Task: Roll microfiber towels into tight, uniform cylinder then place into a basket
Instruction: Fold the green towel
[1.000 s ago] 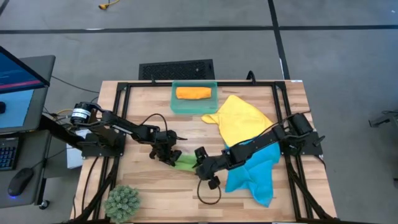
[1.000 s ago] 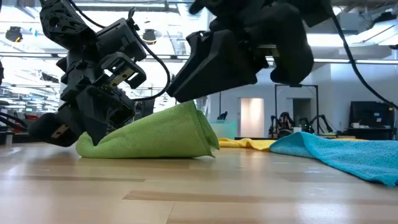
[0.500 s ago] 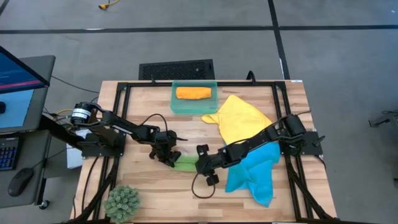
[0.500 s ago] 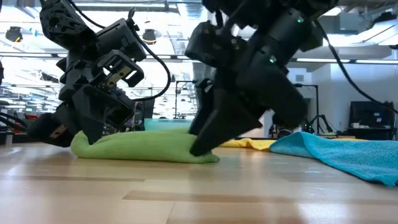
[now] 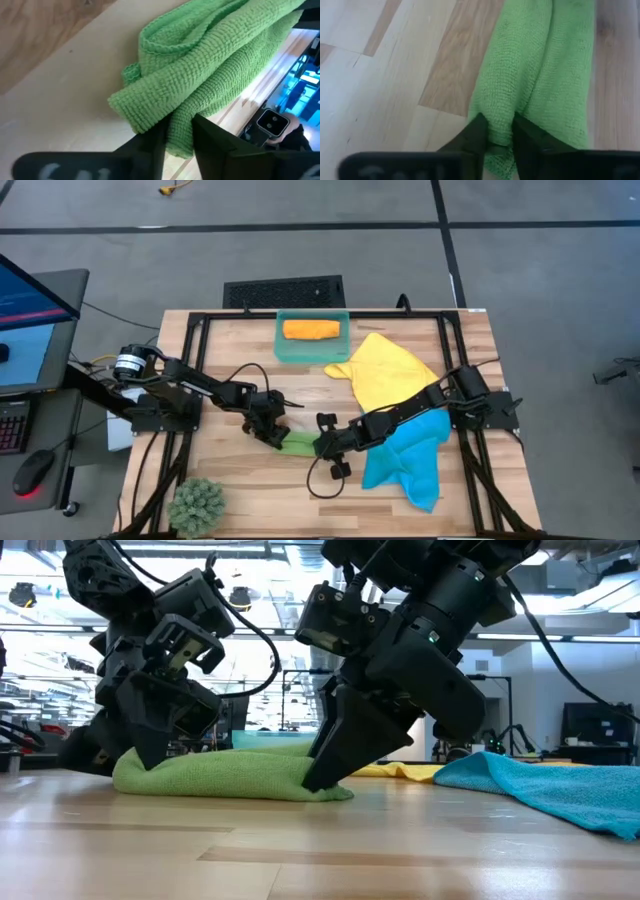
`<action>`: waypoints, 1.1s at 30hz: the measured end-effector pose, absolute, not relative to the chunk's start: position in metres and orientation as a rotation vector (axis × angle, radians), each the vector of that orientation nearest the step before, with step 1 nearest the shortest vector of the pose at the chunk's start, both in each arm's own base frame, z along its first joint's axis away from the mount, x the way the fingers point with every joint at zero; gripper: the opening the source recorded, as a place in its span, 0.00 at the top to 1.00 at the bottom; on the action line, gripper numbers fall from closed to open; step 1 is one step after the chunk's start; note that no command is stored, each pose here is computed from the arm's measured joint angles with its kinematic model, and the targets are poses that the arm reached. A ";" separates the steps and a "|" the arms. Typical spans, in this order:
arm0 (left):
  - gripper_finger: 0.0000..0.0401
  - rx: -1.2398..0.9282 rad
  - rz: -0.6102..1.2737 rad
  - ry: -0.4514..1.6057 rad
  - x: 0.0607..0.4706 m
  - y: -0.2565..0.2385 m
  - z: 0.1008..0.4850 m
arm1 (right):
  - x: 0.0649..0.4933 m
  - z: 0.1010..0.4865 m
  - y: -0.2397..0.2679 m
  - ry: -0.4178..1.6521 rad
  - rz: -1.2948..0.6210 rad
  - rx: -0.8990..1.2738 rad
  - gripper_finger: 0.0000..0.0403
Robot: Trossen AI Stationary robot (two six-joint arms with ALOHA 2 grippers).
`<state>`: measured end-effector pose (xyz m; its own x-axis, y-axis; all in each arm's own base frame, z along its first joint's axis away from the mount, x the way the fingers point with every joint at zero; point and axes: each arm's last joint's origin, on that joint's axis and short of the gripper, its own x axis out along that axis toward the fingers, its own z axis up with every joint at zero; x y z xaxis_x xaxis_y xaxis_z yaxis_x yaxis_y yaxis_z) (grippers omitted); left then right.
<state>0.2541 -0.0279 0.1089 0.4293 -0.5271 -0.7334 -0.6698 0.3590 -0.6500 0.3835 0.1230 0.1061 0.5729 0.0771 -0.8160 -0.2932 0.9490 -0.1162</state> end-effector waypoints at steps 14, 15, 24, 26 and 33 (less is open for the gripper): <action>0.61 -1.074 -0.062 1.201 0.253 -0.030 0.111 | 0.383 0.102 0.122 0.966 0.215 -0.197 0.93; 0.61 -1.042 -0.069 1.191 0.253 -0.030 0.113 | 0.383 0.102 0.121 0.970 0.215 -0.189 0.93; 0.62 -0.826 -0.062 1.076 0.241 -0.028 0.142 | 0.383 0.102 0.121 0.978 0.223 -0.148 0.95; 0.62 -0.785 -0.024 1.088 0.233 -0.026 0.148 | 0.383 0.102 0.121 0.978 0.222 -0.146 0.94; 0.62 -0.557 0.030 0.970 0.211 -0.032 0.179 | 0.383 0.102 0.119 0.982 0.229 -0.125 0.96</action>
<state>0.2115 -0.0316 0.1791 0.5762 -0.2186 -0.7876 -0.2672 0.8602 -0.4343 0.3833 0.1193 0.1019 0.5341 0.1351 -0.8345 -0.2479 0.9688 -0.0018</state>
